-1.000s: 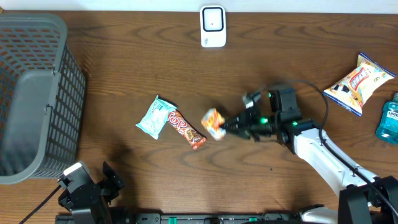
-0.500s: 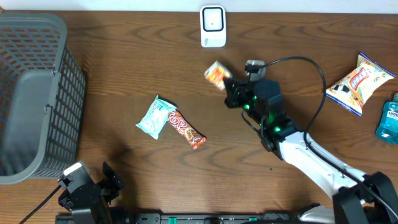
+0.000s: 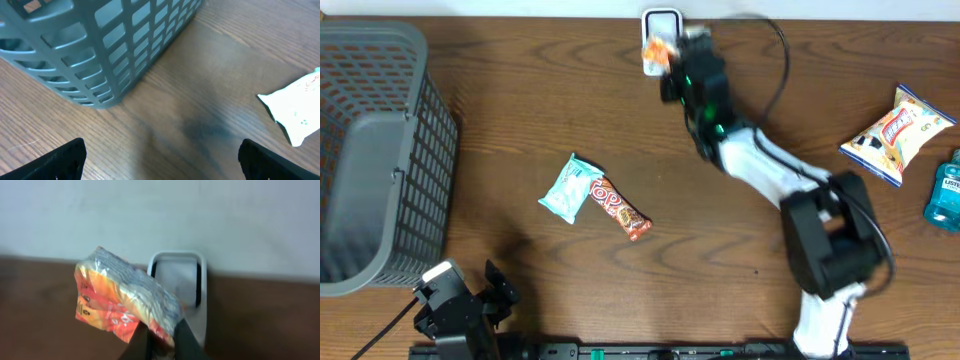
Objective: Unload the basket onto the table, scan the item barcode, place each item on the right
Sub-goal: 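Hold the orange box up in front of the scanner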
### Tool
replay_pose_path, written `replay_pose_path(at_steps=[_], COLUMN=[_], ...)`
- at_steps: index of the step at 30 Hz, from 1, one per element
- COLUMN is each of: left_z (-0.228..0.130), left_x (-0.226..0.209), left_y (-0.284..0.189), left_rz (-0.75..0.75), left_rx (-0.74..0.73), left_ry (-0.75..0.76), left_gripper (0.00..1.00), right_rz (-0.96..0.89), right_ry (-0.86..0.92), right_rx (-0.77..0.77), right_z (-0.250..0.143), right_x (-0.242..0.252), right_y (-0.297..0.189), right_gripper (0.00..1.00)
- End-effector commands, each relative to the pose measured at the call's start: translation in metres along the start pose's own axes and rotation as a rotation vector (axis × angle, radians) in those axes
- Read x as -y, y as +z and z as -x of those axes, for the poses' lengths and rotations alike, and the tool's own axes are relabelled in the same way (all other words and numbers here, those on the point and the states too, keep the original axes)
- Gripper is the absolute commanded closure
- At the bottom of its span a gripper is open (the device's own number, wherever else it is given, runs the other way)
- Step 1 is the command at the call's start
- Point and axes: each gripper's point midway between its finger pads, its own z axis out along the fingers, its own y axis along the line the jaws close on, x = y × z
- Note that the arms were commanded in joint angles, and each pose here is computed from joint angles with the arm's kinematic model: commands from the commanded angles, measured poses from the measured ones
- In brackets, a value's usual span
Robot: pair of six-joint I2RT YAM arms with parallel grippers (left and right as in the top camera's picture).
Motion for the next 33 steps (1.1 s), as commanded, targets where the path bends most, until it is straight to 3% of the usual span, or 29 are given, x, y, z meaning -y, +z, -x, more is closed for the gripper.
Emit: replay_pose_path(at_steps=[1,9,18,25,33], left_z=[0.004,0.004,0.004,0.004,0.004], left_x=[-0.002,-0.002,-0.002,-0.002,-0.002], left_y=[-0.002,-0.002,-0.002,-0.002,-0.002], left_rz=[0.006,0.006,0.007,0.006,0.007], left_rx=[0.013,0.013,0.013,0.013,0.013], left_ry=[-0.014,-0.014,-0.014,-0.014,-0.014], left_gripper=[0.03,0.03,0.03,0.03,0.02], right_rz=[-0.115,-0.213,-0.224,-0.271,-0.371], right_ry=[-0.106,-0.104,-0.119,-0.133,-0.201], right_rx=[0.026,0.013,-0.02,-0.069,-0.329], right_z=[0.011,-0.004,-0.02,0.006,0.027], right_x=[0.023,0.047,0.048,0.053,0.079], right_y=[0.047,0.111,0.119,0.096,0.015], right_gripper=[0.99,0.99,0.99,0.99,0.99])
